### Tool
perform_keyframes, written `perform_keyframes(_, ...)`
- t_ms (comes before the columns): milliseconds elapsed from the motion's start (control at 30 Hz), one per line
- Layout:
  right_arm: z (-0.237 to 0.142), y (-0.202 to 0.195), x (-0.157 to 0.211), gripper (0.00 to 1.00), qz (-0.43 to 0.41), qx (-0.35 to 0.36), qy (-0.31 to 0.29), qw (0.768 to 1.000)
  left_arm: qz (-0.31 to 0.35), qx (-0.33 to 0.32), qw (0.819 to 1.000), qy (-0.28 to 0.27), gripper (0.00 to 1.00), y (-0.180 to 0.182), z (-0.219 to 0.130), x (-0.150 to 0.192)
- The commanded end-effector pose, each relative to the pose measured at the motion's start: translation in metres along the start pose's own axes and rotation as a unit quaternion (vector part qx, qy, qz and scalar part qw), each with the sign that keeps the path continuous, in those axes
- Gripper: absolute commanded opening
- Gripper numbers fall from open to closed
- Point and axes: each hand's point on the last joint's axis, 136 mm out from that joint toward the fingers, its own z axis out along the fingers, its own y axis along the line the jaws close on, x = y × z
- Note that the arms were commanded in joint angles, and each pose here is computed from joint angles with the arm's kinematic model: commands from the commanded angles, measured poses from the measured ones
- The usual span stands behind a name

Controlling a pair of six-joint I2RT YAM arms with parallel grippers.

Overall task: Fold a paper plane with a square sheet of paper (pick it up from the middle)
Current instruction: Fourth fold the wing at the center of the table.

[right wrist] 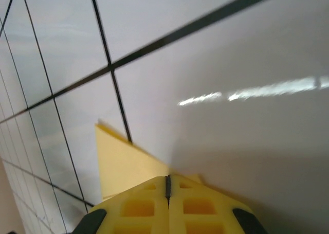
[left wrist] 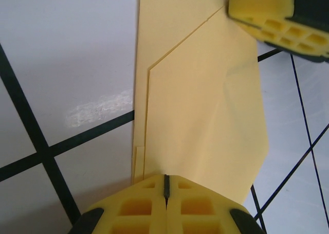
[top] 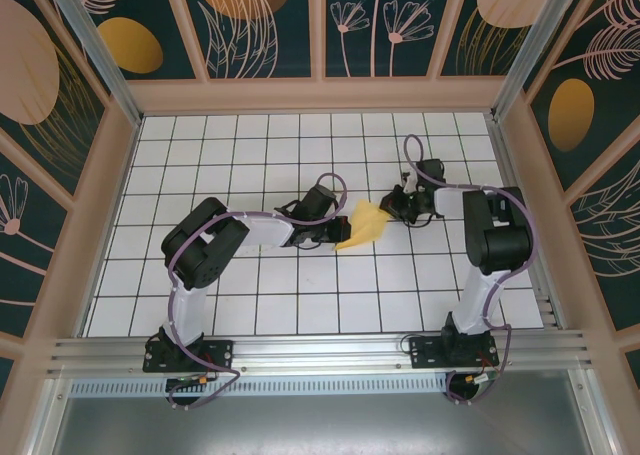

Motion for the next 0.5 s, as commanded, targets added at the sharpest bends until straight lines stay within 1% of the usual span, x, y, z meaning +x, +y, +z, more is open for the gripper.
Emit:
perform_keyframes(0, -0.009, -0.011, -0.037, 0.0, -0.012, 0.028, -0.058, 0.998, -0.027, -0.11, 0.99, 0.079, 0.0, 0.065, 0.003, 0.053)
perform_keyframes(100, -0.021, 0.011, -0.042, 0.0, -0.028, -0.003, -0.068, 0.997, -0.028, -0.11, 0.991, 0.078, 0.0, 0.065, 0.003, 0.053)
perform_keyframes(200, -0.033, 0.035, -0.033, 0.0, -0.048, -0.039, -0.071, 0.996, -0.027, -0.109, 0.991, 0.075, 0.0, 0.064, 0.004, 0.051)
perform_keyframes(300, -0.035, 0.049, -0.01, 0.0, -0.058, -0.061, -0.052, 0.995, -0.027, -0.108, 0.991, 0.072, 0.0, 0.062, 0.004, 0.048)
perform_keyframes(467, -0.014, 0.054, 0.036, 0.0, -0.06, -0.063, 0.015, 0.996, -0.027, -0.108, 0.991, 0.068, 0.0, 0.062, 0.004, 0.047)
